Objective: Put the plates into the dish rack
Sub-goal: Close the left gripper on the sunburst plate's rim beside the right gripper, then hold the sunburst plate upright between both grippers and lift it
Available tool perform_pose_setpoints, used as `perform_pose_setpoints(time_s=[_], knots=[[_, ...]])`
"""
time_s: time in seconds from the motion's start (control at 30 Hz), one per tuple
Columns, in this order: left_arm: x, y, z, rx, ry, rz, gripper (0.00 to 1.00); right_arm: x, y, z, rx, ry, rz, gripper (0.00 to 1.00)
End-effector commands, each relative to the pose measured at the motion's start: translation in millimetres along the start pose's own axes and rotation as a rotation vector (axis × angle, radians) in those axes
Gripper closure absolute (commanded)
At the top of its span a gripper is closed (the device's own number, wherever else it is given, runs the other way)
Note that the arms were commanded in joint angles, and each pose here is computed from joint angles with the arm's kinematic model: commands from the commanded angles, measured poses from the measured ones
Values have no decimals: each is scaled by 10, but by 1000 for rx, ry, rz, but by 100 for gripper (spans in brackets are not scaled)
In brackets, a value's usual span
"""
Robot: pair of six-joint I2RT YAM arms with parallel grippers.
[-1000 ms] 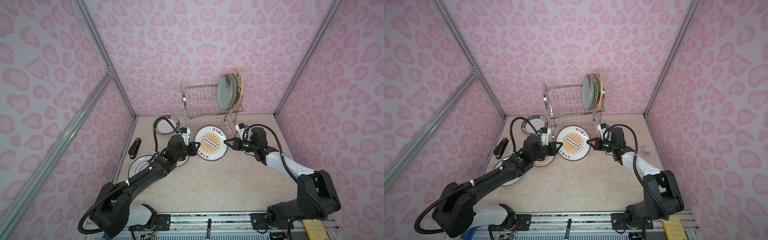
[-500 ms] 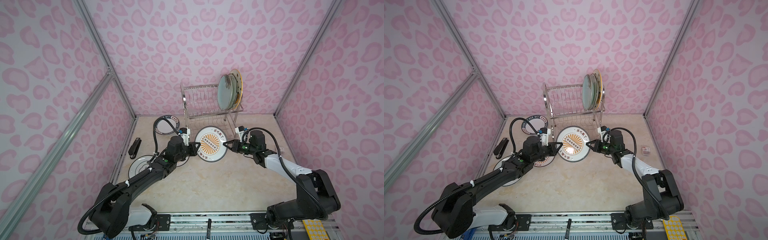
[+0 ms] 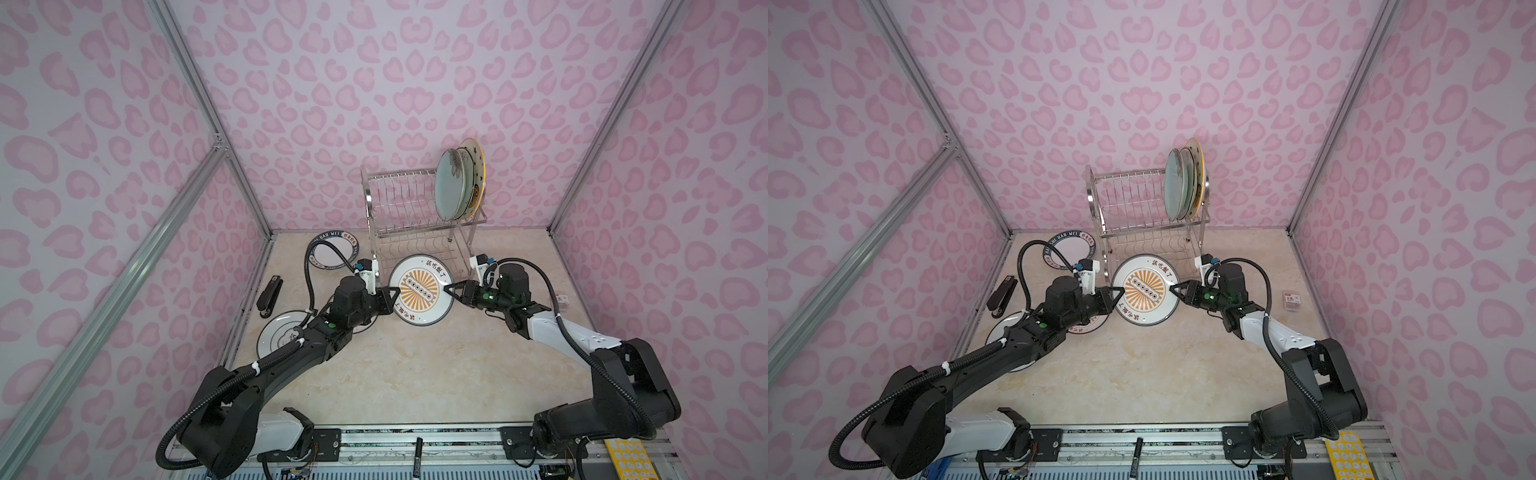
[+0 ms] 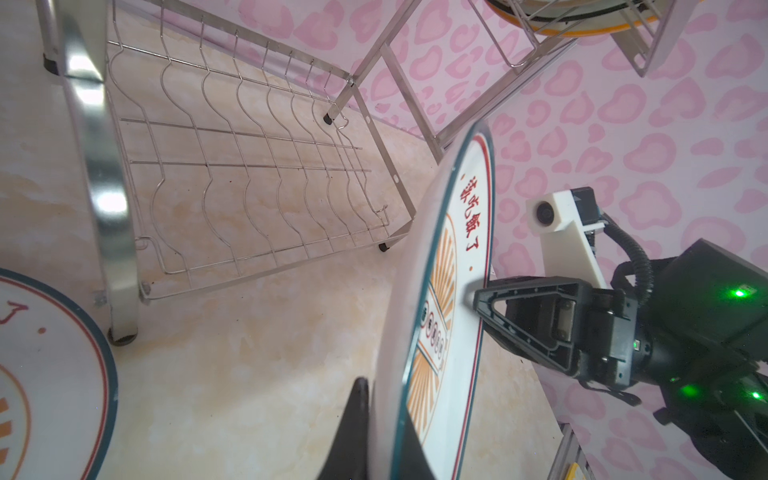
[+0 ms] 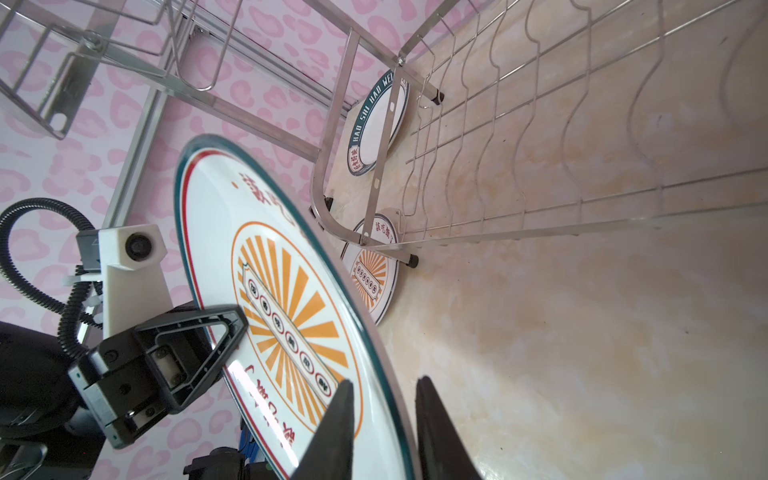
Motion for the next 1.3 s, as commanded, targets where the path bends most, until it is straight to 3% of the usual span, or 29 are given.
perform_pose_setpoints(time_s=[0.0,0.3,0.73,1.27], knots=[[-104,185,-65,-111,-46,-17,97,79,-17,15,5,57,-15,72],[-81,189,-122,-167,-59,-75,97,109,-90,67,11,89,-3,72],[-137,161,-72,-155,-67,-72,97,243,-131,178,21,144,-2,72],[-183,129,-39,-131,-87,-57,97,275,-119,193,21,158,-6,93]])
Point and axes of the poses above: each gripper's point midway between its finger pads, its own z axis out along the fingers, its own x axis along the line the jaws close on, y = z × x, the point moved 4 cm from there along -z, back along the fingers, and after that the axes turned 3 degrees about z, right-handed, at the moved point
